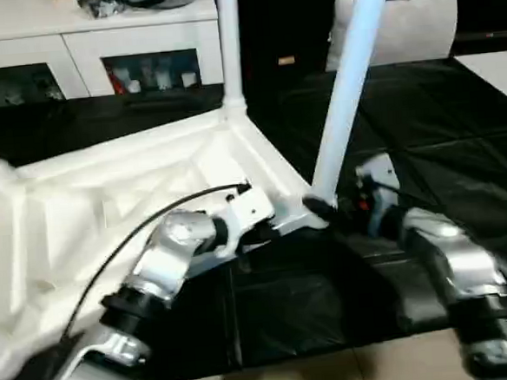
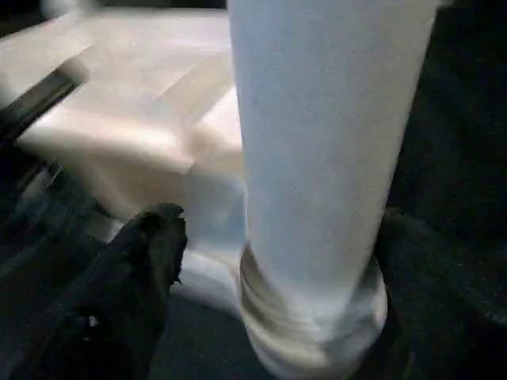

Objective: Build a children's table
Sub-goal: Rotate leg to tighten

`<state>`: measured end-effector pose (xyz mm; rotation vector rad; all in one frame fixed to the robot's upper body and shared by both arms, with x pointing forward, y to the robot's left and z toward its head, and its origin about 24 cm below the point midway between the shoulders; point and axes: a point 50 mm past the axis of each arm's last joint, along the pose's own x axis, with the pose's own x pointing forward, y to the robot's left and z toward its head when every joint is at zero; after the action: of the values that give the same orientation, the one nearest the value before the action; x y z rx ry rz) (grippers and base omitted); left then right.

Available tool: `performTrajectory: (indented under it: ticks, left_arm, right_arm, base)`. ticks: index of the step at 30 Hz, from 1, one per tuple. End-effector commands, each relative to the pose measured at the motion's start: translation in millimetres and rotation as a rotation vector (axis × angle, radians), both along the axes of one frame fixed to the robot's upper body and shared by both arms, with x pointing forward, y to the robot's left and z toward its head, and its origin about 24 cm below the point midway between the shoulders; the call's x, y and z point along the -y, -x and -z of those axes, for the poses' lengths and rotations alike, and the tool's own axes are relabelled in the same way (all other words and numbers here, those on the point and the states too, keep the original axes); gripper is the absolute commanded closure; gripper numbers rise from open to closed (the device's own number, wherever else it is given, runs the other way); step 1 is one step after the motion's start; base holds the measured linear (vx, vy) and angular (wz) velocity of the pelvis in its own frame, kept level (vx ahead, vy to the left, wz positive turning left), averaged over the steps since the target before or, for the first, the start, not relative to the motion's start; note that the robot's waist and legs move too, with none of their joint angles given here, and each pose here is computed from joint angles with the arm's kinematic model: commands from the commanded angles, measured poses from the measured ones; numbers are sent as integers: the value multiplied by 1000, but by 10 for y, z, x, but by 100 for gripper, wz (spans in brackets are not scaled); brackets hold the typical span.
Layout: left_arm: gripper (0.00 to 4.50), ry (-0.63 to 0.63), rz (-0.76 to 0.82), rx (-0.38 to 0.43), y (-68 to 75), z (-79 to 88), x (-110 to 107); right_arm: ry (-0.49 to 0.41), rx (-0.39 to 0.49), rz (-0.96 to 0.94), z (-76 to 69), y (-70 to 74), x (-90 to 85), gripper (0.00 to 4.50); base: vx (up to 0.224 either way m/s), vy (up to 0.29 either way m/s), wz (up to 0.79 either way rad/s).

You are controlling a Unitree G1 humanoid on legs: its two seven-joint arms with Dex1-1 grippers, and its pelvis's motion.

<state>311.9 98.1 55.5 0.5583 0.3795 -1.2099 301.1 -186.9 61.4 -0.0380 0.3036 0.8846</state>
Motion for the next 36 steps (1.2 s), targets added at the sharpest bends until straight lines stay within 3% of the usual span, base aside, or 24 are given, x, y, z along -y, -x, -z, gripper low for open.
performTrajectory:
  ticks: [1,6,11,12,20,27,36]
  left_arm:
    - [450,-47,127,-22,97,53,-48]
    - [450,-94,260,-29,150,26,-197]
    - [450,-141,413,-64,240,-8,-300]
    - [450,-142,417,-65,242,-9,-301]
    - [450,-144,572,-49,318,-65,-183]
    - [450,-131,607,-44,326,-70,-109]
    - [450,-127,590,-61,326,-52,-160]
  right_arm:
    - [1,-8,-86,-68,38,76,12]
    - [60,-5,-192,-171,78,234,3]
    - [14,1,-389,-264,169,177,3]
    - [14,0,-394,-265,172,175,29]
    - [-11,-78,-574,-169,254,-48,80]
    - [-19,-101,-596,-92,229,-130,159]
    - [-65,-139,-634,-91,283,-169,226]
  base:
    - [0,0,0]
    - [0,0,0]
    - [0,0,0]
    - [0,0,0]
    - [0,0,0]
    - [0,0,0]
    - [0,0,0]
